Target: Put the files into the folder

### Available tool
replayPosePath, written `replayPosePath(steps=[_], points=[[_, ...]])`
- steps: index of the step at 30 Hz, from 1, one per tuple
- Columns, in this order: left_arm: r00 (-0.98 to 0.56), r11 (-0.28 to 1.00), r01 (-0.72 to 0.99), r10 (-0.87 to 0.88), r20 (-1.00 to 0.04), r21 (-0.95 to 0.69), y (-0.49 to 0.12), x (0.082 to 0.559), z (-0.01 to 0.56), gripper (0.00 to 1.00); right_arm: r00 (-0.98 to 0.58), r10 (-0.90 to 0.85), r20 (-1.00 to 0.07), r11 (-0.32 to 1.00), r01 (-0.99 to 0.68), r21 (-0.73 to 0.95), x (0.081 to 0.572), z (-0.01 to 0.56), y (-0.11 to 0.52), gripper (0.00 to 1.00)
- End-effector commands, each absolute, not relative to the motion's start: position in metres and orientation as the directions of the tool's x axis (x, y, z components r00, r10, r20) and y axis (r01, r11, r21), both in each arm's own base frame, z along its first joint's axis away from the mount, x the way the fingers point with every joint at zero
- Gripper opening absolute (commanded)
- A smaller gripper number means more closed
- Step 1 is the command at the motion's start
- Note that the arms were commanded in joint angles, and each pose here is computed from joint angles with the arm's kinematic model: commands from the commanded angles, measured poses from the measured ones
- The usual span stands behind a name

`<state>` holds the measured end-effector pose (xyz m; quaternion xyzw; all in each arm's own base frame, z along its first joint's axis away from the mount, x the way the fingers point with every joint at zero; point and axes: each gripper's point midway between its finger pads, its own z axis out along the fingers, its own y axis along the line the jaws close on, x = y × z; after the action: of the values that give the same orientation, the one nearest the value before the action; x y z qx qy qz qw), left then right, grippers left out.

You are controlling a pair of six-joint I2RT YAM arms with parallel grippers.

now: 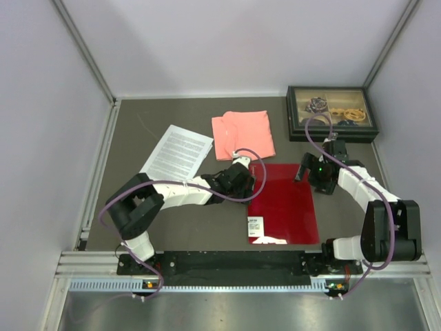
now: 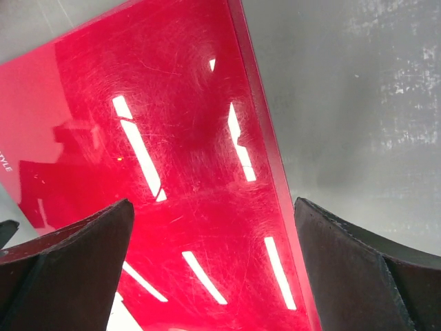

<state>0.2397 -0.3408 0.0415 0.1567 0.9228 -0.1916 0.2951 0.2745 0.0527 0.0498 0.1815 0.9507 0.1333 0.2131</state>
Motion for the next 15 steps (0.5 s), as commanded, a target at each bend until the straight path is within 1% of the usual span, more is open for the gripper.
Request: replayPosePath(steps=[1,3,4,8,11,15], points=[[-0.787,0.867,0.387,0.134,-0.602,-0.313,-0.347,0.244,0.037,0.67,-0.838,0.378,-0.394,0.908,0.254,0.332,0.286,0.052,0.050,0.99],[-0.800,0.880,0.370,0.138,-0.584,-0.297,-0.339,0.243,0.026,0.61,-0.840,0.376,-0.392,0.911,0.256,0.323,0.286,0.051,0.049,0.99],[-0.807,0.888,0.350,0.123,-0.577,-0.299,-0.335,0.245,0.023,0.56,-0.842,0.370,-0.393,0.913,0.251,0.322,0.286,0.051,0.049,0.99],[-0.830,0.906,0.312,0.113,-0.546,-0.287,-0.321,0.245,0.004,0.42,-0.851,0.349,-0.392,0.918,0.226,0.326,0.284,0.048,0.051,0.99],[-0.843,0.913,0.290,0.103,-0.529,-0.286,-0.313,0.243,-0.004,0.35,-0.862,0.334,-0.382,0.913,0.196,0.358,0.284,0.047,0.058,0.99],[-0.852,0.919,0.269,0.088,-0.516,-0.287,-0.302,0.241,-0.012,0.27,-0.870,0.326,-0.370,0.914,0.190,0.360,0.282,0.042,0.059,0.99]])
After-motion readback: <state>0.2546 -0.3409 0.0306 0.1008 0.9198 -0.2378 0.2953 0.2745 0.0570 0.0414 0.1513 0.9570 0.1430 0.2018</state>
